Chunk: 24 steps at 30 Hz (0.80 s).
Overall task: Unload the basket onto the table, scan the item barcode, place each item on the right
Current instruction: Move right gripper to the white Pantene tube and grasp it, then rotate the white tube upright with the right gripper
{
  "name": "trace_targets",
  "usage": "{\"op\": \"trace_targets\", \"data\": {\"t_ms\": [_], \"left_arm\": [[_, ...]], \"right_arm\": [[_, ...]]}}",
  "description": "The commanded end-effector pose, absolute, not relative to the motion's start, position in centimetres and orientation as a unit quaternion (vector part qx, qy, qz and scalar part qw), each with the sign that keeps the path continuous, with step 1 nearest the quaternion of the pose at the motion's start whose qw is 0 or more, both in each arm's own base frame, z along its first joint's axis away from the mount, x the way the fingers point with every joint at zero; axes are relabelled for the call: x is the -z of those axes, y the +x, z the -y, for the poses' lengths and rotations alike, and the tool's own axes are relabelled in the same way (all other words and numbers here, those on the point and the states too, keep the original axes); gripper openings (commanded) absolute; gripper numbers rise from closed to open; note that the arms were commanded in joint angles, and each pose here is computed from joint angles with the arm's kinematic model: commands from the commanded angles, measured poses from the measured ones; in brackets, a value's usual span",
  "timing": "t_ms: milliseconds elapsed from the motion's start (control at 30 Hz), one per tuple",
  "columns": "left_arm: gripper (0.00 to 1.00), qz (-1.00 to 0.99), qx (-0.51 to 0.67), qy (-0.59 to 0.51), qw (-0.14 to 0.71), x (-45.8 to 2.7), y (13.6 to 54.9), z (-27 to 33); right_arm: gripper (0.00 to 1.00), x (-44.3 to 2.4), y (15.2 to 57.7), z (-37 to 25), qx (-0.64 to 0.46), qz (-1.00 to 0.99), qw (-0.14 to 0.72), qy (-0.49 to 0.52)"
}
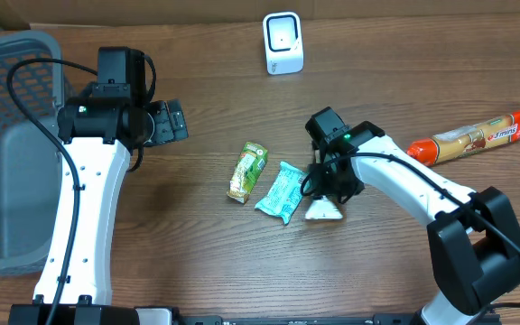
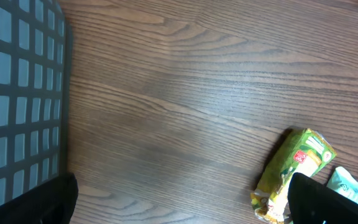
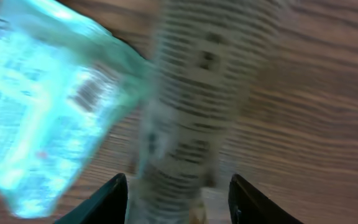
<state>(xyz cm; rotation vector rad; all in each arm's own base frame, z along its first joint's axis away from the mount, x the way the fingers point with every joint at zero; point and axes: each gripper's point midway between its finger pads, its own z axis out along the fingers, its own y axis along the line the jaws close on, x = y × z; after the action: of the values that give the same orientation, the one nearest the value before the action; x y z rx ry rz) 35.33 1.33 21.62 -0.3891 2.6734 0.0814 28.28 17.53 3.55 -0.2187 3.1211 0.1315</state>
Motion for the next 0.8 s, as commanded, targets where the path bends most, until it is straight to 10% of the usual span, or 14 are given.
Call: {"op": "trace_targets", "data": {"t_ms": [0, 767], "left_arm": [[1.0, -0.965, -0.034, -0.144, 0.215, -21.3, 35.3, -1.4], [0.99, -0.965, -0.034, -0.144, 0.215, -21.3, 35.3, -1.4]], "right_arm": [[0.53, -4.1, 29.4, -15.1, -0.006, -0.999, 0.027, -0.047], [0.54, -6.5, 32.7, -16.1, -0.11, -0.99, 0.053, -0.071]]}}
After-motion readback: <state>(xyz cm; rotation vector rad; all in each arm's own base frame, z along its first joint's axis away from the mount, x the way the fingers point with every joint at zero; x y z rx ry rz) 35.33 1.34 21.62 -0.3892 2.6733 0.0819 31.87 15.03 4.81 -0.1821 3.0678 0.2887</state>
